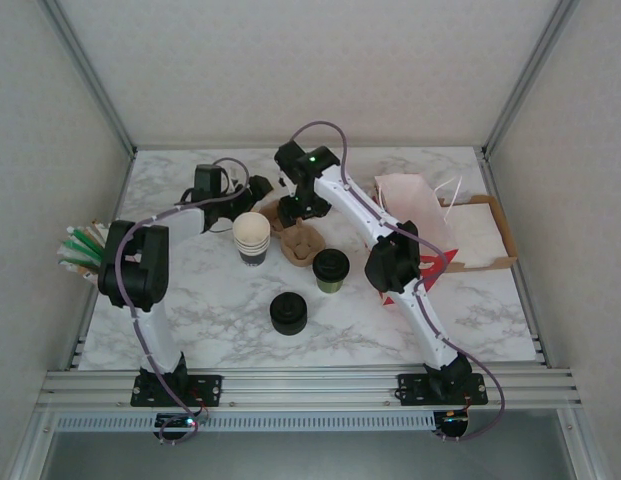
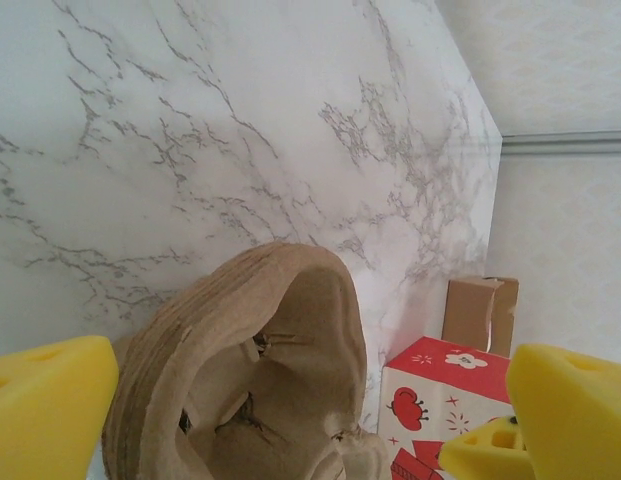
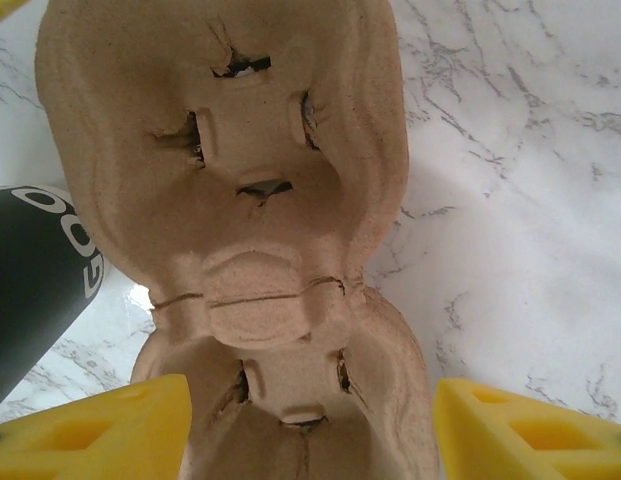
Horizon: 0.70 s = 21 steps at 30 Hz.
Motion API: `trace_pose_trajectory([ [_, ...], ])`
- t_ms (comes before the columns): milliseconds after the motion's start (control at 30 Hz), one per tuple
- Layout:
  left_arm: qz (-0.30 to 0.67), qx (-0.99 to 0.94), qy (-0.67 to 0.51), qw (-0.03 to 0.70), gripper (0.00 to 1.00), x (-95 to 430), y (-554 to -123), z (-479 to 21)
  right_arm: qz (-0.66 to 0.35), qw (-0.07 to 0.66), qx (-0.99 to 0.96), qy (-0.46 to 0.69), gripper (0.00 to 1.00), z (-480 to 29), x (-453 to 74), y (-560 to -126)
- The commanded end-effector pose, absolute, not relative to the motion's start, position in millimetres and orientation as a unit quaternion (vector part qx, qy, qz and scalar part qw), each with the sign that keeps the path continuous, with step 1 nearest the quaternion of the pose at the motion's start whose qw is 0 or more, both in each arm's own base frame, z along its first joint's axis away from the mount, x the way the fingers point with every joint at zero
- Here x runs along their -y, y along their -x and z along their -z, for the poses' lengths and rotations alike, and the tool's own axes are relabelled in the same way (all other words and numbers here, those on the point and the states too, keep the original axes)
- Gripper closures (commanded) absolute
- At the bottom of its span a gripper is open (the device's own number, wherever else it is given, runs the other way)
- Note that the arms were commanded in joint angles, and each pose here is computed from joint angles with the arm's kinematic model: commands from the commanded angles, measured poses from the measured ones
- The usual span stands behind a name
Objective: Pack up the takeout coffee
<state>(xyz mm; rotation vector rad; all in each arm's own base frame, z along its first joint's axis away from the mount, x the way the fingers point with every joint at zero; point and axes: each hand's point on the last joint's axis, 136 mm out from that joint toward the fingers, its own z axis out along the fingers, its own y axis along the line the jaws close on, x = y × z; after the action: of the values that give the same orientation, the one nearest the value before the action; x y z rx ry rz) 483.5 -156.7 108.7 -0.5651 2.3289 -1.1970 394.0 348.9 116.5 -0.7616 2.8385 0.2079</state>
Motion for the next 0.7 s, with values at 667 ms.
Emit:
trace_pose_trajectory([
  [667, 0.436, -0.844, 0.192, 0.247, 0.00, 128.8, -490.0, -125.3, -0.065, 0.098, -0.946, 0.301, 0.42, -93.8, -368.5, -392.9],
])
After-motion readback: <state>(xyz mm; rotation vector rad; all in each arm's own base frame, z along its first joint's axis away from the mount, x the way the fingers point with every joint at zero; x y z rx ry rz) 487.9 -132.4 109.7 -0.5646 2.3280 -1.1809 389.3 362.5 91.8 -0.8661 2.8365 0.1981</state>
